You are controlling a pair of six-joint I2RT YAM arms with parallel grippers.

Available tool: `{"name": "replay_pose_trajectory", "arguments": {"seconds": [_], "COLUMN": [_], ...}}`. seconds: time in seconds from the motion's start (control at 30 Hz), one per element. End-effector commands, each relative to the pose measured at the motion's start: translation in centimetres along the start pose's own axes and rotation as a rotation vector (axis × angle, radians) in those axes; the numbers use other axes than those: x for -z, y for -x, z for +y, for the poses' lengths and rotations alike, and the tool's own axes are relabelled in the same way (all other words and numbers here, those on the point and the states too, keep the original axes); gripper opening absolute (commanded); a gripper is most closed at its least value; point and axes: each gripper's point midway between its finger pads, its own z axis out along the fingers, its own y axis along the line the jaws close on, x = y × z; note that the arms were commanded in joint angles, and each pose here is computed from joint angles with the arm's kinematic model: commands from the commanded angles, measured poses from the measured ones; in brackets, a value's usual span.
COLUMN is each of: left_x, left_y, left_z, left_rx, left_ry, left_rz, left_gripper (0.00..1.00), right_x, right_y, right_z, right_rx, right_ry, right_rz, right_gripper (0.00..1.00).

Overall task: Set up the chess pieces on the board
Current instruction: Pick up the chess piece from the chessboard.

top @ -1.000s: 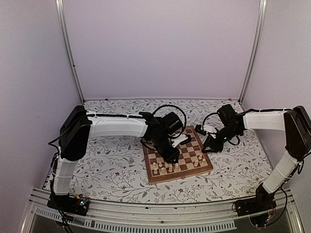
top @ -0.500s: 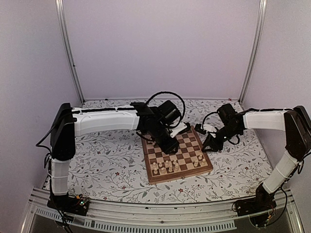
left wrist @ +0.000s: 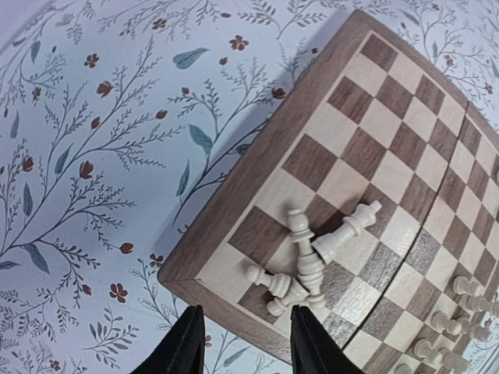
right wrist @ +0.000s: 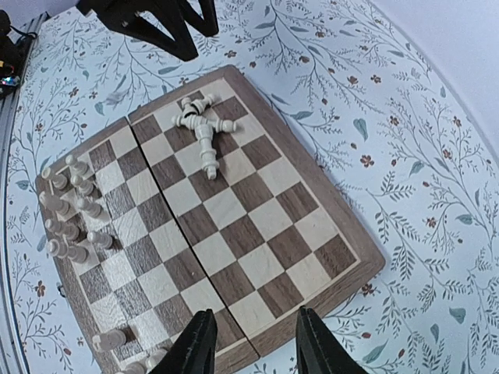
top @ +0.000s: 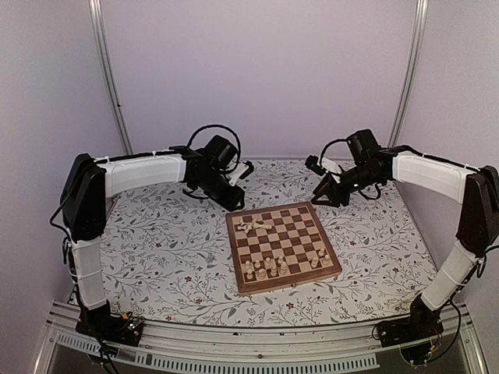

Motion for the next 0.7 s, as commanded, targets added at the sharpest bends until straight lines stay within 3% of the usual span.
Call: {"name": "replay_pose_trajectory", "arguments": {"seconds": [0.0, 0.33, 0.67], "left_x": [1.0, -0.3, -0.7], "left_y": [2.2, 0.2, -0.2], "left_z": [0.5, 0.7, 2.1], "left_rx": [0.086, 0.169, 0.291], "left_ry": [-0.084, -0.175, -0.275], "left_rz": [-0.132, -0.125, -0.130], "left_gripper": [0.40, 0.40, 0.41], "right_x": [-3.8, -12.2, -15.6], "right_y": [1.7, 2.0, 2.1], "right_z": [1.3, 2.6, 3.1], "right_rx": [-0.020, 0.023, 0.074], "right_ry": [0.096, 0.202, 0.213], "right_rz": [0.002, 0.113, 0.148], "right_gripper": [0.38, 0.45, 0.48]}}
